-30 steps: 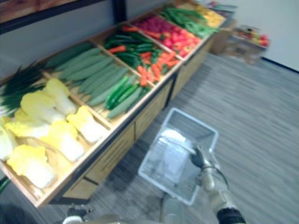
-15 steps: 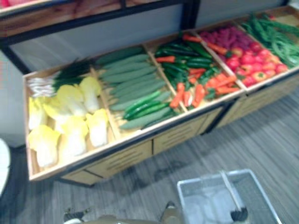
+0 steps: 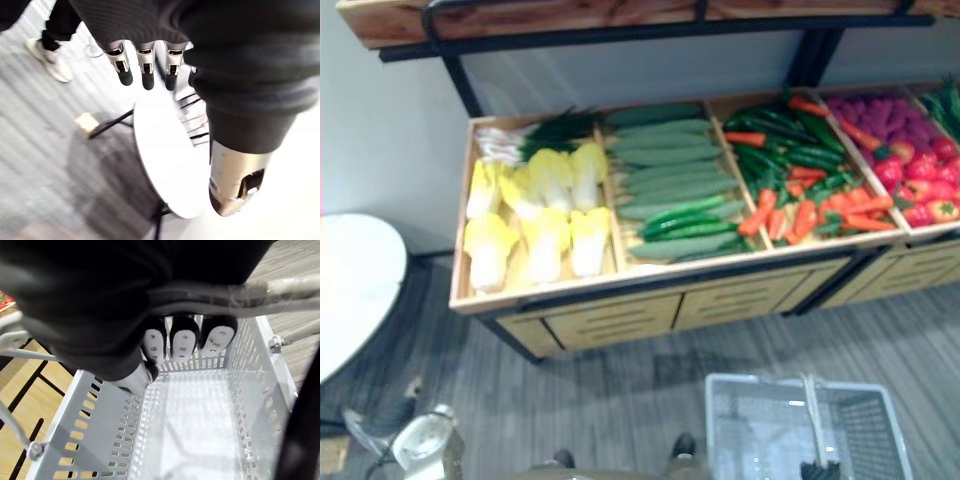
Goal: Pick vegetable in the basket
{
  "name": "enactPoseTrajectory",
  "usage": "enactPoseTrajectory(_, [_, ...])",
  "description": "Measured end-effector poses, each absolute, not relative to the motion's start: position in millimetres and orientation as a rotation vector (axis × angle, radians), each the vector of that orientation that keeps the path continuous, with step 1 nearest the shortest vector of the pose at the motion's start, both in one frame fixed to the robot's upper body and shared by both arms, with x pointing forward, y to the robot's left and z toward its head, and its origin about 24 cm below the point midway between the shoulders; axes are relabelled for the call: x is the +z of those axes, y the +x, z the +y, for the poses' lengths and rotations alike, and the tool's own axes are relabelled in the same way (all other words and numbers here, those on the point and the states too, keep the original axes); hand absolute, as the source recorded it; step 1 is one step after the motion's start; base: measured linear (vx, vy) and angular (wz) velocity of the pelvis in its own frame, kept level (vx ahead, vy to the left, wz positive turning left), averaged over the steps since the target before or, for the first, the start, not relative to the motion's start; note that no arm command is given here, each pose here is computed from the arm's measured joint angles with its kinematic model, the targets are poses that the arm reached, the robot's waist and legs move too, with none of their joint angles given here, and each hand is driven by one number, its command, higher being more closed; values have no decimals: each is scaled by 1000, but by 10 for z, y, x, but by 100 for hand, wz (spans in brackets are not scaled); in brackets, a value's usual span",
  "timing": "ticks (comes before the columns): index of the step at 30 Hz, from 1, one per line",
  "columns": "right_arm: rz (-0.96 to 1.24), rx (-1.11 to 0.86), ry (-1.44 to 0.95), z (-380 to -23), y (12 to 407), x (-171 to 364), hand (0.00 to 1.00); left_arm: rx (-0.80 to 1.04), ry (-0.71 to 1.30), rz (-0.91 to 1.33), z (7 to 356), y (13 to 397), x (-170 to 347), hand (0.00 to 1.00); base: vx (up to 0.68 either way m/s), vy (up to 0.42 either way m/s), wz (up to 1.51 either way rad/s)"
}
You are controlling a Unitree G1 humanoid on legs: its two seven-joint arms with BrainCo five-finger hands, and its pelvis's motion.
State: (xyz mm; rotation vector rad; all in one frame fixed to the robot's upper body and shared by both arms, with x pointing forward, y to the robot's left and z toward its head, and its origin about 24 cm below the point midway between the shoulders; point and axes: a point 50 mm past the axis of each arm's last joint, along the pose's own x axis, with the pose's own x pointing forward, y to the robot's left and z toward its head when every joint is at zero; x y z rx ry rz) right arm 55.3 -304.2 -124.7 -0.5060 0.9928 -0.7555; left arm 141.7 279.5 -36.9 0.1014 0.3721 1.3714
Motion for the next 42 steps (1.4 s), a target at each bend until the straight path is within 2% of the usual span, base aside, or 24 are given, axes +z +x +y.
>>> enactPoseTrajectory(3, [991,-729,-525,-3004,578,-1258,100,1375,131,216,2770,1577,-80,0,-29,23,-35])
enactPoseTrajectory(10, [1007,-627,-558,-2865,618,-1314,100,1323,74,122,2658,1911,105,0,53,4,-18])
enactPoseTrajectory(14, [1001,-600,-568,-2832,654,-1321,100,1324,61,54,2744,2062,256,0,131,-6,-16])
enactPoseTrajectory(23, [898,-503,-603,-2746,1010,-1260,100,1404,-11,-47,2925,2413,569,0,50,-12,-14])
enactPoseTrajectory(42, [740,-398,-630,-2567,1453,-1147,100,1459,21,112,3074,2676,550,0,-17,-21,-8])
